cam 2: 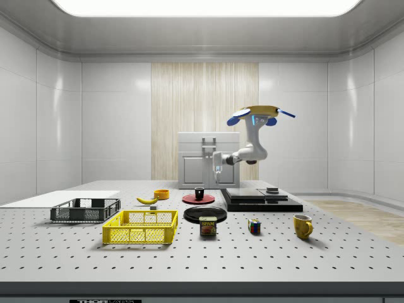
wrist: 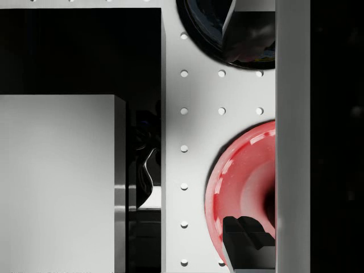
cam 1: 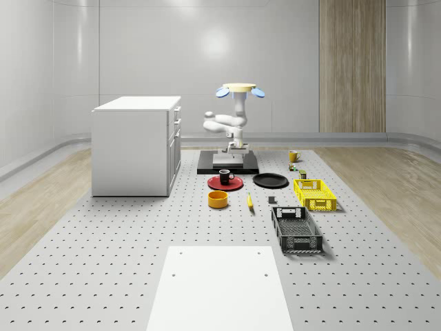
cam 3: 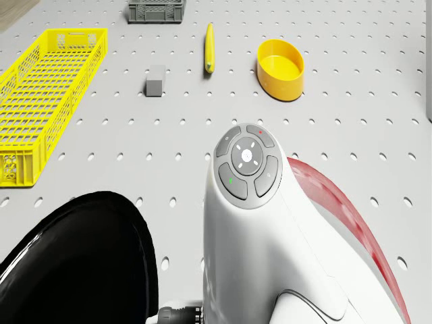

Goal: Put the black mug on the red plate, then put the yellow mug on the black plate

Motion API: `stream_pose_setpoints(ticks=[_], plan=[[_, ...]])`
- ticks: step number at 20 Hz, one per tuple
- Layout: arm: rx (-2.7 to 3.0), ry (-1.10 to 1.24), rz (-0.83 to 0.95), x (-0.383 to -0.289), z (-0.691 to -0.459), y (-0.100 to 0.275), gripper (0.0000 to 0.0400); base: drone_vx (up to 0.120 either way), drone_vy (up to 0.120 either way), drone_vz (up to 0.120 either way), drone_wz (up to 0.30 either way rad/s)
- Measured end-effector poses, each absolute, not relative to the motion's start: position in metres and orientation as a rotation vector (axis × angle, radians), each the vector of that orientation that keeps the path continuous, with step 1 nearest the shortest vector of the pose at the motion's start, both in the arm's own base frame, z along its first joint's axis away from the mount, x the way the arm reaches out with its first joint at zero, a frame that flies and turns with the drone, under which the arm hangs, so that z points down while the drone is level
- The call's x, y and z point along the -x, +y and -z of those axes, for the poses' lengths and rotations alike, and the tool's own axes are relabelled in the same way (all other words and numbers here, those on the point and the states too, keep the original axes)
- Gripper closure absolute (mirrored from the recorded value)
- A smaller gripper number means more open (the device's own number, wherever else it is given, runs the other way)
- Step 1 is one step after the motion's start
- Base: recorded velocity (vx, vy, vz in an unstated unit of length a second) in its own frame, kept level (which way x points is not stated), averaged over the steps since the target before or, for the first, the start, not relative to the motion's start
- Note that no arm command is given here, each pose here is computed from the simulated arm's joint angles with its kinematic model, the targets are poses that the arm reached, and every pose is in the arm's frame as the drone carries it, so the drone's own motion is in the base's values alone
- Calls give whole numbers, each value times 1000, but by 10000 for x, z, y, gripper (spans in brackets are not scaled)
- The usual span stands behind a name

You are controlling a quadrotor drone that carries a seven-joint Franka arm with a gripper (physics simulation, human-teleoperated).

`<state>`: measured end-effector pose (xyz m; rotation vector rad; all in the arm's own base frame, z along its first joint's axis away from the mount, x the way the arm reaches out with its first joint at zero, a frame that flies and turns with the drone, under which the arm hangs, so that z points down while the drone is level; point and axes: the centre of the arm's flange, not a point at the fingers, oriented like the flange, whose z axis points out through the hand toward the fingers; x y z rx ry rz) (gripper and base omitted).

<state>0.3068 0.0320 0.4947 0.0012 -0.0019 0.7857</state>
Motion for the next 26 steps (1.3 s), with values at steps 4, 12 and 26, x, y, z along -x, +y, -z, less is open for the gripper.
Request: stream_pose_setpoints(ticks=[4, 12, 26], plan=[[-1, -2, -786, -3068, -4947, 320, 0, -120, 120, 0, 0], [-1, -2, -786, -3068, -4946, 320, 0, -120, 120, 0, 0], [-1, -2, -786, -3068, -4946, 320, 0, -120, 120, 0, 0]])
